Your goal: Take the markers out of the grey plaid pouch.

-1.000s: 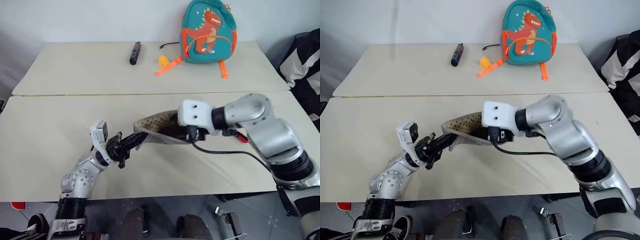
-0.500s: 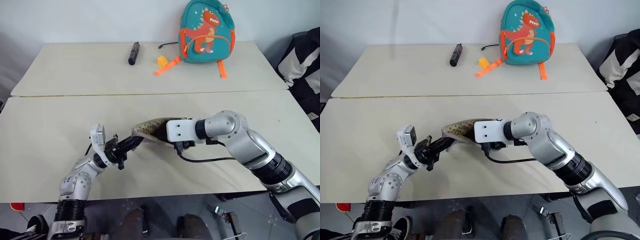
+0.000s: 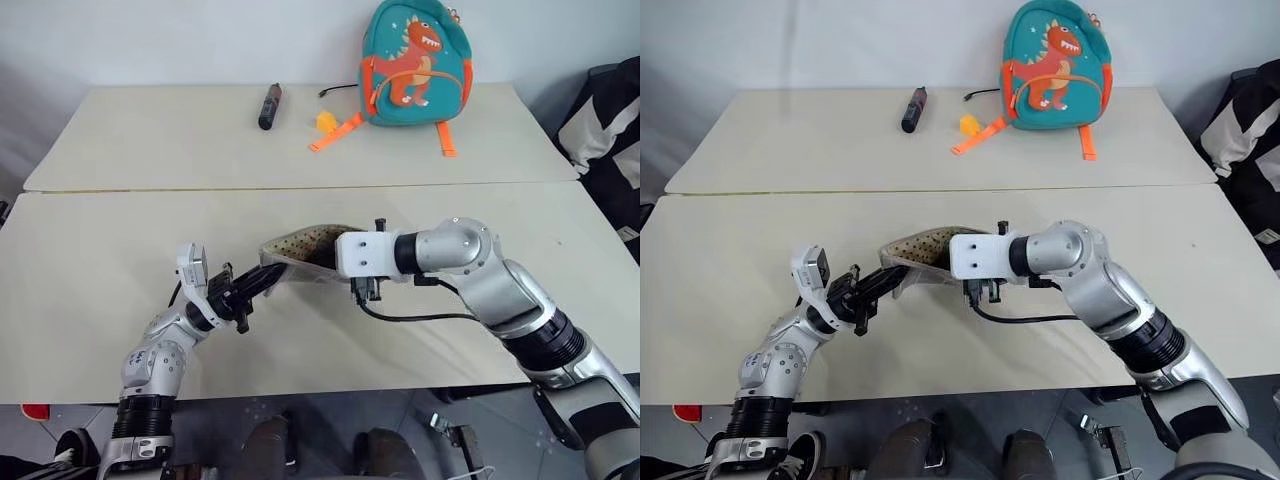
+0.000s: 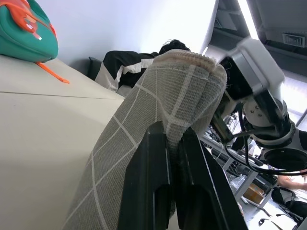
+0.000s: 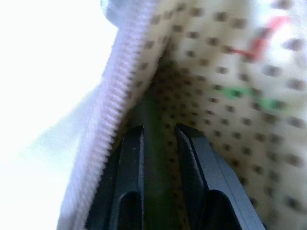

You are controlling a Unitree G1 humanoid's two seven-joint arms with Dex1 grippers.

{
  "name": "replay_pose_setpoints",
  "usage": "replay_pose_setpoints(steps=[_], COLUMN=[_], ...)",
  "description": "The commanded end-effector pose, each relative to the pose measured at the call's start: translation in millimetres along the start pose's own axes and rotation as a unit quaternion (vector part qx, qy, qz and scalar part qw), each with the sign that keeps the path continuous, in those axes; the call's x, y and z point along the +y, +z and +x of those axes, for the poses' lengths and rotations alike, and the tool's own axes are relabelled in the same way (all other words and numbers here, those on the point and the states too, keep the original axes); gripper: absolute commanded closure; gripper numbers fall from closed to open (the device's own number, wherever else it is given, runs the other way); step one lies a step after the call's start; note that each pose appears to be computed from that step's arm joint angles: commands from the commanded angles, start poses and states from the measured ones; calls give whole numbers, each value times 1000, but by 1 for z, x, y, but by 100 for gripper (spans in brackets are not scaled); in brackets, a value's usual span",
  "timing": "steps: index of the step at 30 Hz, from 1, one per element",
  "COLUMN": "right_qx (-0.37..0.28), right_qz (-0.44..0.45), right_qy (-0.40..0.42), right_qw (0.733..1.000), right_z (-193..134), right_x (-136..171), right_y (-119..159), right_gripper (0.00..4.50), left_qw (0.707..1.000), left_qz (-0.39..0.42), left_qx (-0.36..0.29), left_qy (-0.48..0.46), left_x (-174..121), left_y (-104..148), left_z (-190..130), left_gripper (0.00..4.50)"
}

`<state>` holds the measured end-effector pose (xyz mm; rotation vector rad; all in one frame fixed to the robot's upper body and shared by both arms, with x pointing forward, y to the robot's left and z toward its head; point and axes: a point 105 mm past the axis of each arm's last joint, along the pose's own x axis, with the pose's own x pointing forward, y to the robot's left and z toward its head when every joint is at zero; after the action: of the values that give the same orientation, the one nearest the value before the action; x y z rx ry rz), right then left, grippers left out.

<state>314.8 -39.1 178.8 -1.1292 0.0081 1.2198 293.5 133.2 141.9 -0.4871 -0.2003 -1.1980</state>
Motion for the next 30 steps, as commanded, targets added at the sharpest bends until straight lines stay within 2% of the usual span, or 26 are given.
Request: replay_pose_setpoints(steps=[1,4,9,17,23,30], right_qx=[10,33,41,74,61,63], right_qz=[-30,-42,-51,-56,-12,1], right_qy=[-9,-15,-41,-59,-108,-114], right_qw=[999,998,997,994,992,991], right_z=[7,15,21,40,59,77], right_x=[-3,-5,-18,-14,-18,-7], right_y=[0,-10,-9,-28,-28,-29], right_gripper=[346,346,346,346,346,346], left_qw=[1000,1000,1000,1000,999,999], left_qz=[14,12,9,-1,-7,-10], left_qx=[-10,-10,-10,-7,-1,2], left_qy=[-13,-15,-18,-27,-35,-36], left_x=[-5,-6,-7,-11,-14,-17], left_y=[7,6,4,2,-1,-2], left_z=[3,5,6,7,8,6], left_gripper=[450,450,450,450,450,450])
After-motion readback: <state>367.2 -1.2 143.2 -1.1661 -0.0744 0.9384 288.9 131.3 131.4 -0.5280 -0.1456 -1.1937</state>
